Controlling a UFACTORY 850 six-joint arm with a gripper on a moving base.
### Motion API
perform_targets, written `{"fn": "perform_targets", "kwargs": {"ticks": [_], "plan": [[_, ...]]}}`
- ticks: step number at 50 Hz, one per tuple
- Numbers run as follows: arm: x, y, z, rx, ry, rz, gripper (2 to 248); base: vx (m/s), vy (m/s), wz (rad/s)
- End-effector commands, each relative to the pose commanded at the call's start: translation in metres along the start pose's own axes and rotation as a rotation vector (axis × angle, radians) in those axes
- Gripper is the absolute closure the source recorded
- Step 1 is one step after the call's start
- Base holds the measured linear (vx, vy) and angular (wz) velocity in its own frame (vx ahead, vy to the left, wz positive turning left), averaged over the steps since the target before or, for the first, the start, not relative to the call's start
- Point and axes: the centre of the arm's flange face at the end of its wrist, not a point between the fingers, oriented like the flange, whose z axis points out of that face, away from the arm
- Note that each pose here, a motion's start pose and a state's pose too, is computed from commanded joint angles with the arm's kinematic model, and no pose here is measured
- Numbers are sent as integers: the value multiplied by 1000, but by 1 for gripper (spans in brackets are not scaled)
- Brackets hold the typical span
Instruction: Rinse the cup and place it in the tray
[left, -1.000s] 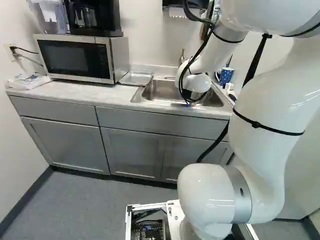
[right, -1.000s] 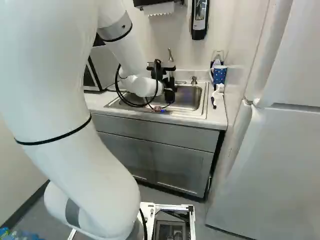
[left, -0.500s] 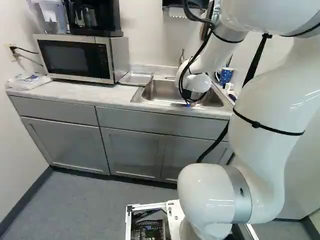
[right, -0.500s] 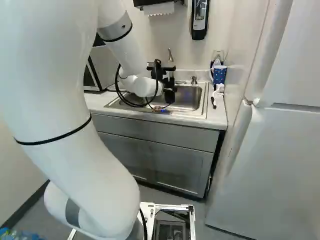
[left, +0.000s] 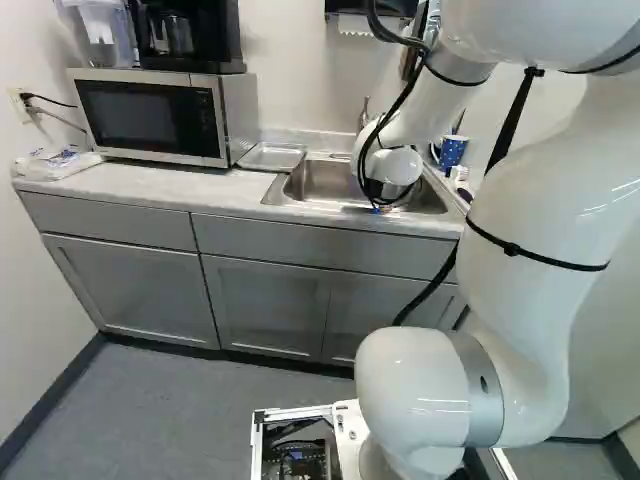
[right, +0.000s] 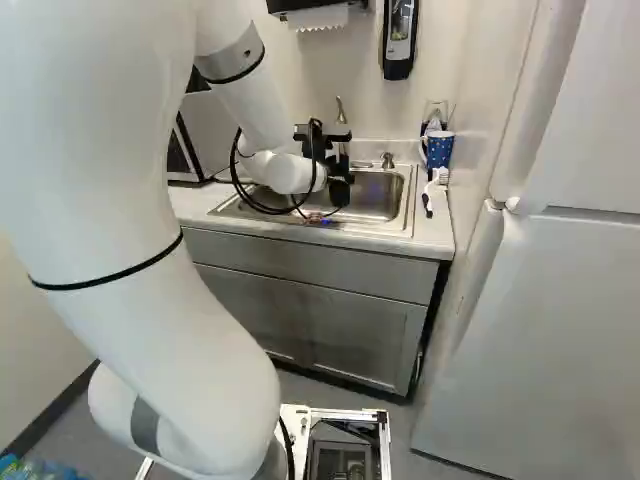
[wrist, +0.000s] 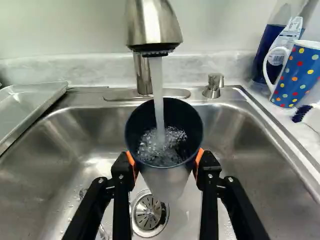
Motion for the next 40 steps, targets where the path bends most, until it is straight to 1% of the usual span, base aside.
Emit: {"fn": "perform_targets", "kwargs": {"ticks": [40], "plan": [[0, -1, 0, 2, 0, -1, 126, 0, 0, 0]]}}
